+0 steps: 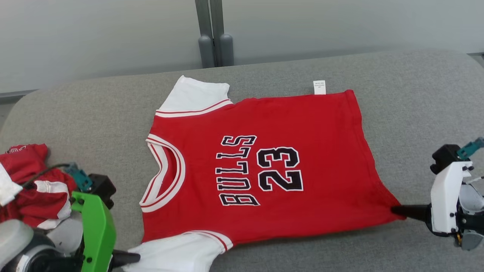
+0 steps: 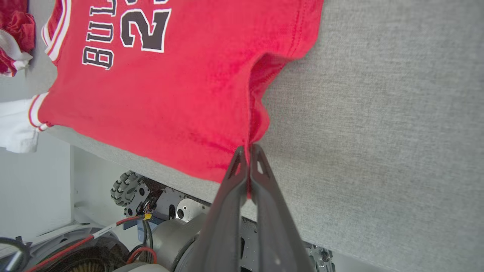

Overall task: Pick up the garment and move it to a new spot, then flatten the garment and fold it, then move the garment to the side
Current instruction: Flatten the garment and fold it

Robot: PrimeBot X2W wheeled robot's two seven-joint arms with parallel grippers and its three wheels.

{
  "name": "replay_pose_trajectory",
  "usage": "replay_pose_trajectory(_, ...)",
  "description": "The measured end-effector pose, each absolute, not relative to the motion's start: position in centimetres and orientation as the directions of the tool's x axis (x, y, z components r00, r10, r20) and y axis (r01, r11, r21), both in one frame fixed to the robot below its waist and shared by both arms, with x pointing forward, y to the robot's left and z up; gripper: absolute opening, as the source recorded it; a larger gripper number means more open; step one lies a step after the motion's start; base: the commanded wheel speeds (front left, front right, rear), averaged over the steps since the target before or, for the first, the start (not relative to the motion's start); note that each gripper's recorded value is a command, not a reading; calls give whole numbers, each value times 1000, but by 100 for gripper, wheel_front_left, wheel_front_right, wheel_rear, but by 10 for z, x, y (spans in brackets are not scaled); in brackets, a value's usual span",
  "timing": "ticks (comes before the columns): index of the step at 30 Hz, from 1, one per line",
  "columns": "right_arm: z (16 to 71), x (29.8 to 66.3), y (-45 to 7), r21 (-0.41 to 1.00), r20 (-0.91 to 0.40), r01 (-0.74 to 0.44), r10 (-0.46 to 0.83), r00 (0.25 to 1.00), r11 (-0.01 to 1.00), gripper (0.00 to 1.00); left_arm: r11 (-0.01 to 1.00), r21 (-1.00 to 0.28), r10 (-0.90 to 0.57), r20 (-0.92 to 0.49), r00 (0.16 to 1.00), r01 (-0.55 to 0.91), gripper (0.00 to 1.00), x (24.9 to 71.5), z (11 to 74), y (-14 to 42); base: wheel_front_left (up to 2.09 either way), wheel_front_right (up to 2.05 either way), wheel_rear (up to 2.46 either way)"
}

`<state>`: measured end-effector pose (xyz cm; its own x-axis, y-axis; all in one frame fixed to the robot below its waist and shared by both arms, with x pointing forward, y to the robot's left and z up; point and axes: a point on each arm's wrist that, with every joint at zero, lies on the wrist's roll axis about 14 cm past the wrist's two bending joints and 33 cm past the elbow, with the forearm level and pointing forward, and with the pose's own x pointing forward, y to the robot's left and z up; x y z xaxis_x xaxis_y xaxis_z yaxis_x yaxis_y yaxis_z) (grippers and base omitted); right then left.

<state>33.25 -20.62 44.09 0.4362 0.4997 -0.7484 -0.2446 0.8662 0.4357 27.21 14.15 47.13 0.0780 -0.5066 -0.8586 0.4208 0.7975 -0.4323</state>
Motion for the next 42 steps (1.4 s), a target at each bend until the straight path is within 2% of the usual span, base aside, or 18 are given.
replay_pose_trajectory(11,446,383,-202,457,-744,-208,500,444,865,0,825,-414,-461,-887,35,386,0,349,472,133,0,0,0)
replay_pose_trajectory(18,438,411,-203,476,-742,-152,488,460,866,0,844,-418,-458,-887,48,336,0,394,461,127,0,0,0)
replay_pose_trajectory(19,436,413,-202,477,-744,-148,487,458,867,11,845,-421,-460,-887,47,329,0,398,458,126,0,0,0)
replay_pose_trajectory(21,431,417,-202,476,-751,-136,482,452,869,22,846,-426,-463,-885,46,319,0,406,451,123,0,0,0)
replay_pose_trajectory(22,429,419,-201,478,-753,-130,481,449,869,38,848,-429,-466,-883,54,313,20,411,448,122,0,0,0)
replay_pose_trajectory(23,427,420,-201,476,-755,-128,479,448,870,72,847,-431,-472,-879,65,312,74,416,447,120,0,0,0)
replay_pose_trajectory(24,426,421,-201,474,-756,-126,476,450,872,100,845,-436,-479,-874,78,309,100,421,445,118,0,0,0)
replay_pose_trajectory(29,433,429,-208,470,-735,-107,456,503,876,100,839,-444,-509,-845,164,314,100,437,448,115,0,0,0)
replay_pose_trajectory(33,458,443,-211,481,-646,-118,442,622,869,100,822,-439,-545,-793,274,364,100,448,467,113,0,0,0)
replay_pose_trajectory(39,508,457,-210,475,-398,-190,402,824,859,100,826,-348,-560,-591,580,443,100,478,520,120,0,0,0)
replay_pose_trajectory(42,527,455,-212,455,-261,-215,360,896,864,100,835,-322,-550,-467,693,446,100,480,540,125,0,0,0)
